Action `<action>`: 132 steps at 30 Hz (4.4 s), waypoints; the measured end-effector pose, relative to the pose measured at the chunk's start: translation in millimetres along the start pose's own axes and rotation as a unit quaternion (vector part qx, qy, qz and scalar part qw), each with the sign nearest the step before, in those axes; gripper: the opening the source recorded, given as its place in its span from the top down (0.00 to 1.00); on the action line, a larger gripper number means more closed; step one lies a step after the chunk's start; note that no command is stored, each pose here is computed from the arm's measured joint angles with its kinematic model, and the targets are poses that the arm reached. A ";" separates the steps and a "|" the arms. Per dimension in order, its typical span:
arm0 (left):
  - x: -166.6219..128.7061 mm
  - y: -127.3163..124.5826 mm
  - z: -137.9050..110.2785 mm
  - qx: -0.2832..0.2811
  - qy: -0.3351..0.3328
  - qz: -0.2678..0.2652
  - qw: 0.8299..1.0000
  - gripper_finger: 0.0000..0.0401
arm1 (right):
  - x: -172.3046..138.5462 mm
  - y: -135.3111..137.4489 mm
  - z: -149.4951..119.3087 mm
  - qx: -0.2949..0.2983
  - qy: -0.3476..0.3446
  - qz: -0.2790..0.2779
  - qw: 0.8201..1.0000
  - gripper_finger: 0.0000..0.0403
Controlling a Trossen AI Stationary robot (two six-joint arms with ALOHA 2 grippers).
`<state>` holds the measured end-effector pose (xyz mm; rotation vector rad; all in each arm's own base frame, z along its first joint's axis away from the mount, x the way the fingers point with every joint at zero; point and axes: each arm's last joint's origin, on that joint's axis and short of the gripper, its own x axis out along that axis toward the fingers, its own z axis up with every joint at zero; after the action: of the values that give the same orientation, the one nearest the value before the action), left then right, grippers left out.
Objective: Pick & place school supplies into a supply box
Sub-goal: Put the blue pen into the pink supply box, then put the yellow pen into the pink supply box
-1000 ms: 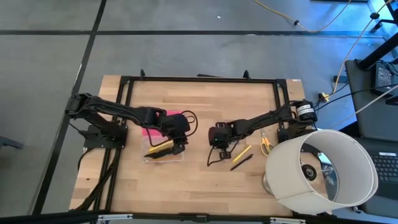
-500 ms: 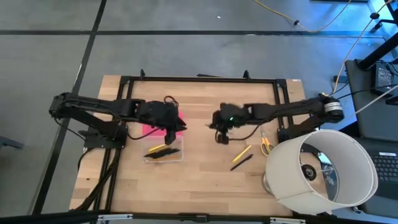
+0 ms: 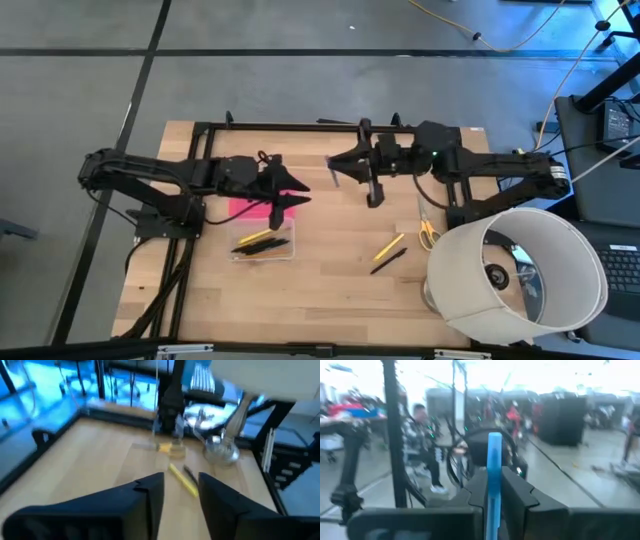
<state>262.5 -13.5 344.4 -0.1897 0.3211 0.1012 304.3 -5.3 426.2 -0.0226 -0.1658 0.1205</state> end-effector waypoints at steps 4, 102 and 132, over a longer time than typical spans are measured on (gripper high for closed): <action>8.1 -1.1 1.2 0.033 -0.015 0.001 0.999 0.61 | 1.3 2.9 2.6 -0.013 -0.018 0.007 1.000 0.90; 42.6 4.1 -190.0 -0.084 0.593 0.107 0.794 0.96 | -65.7 0.2 -173.2 0.133 0.576 -0.103 0.800 0.43; 51.6 -7.0 -155.7 -0.080 0.546 0.074 0.831 0.80 | -89.4 79.6 -251.8 -0.063 0.684 0.128 0.715 0.45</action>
<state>264.9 -48.1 183.9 -0.3807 1.4854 0.1681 249.2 59.7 160.7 -0.2671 1.3485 0.3438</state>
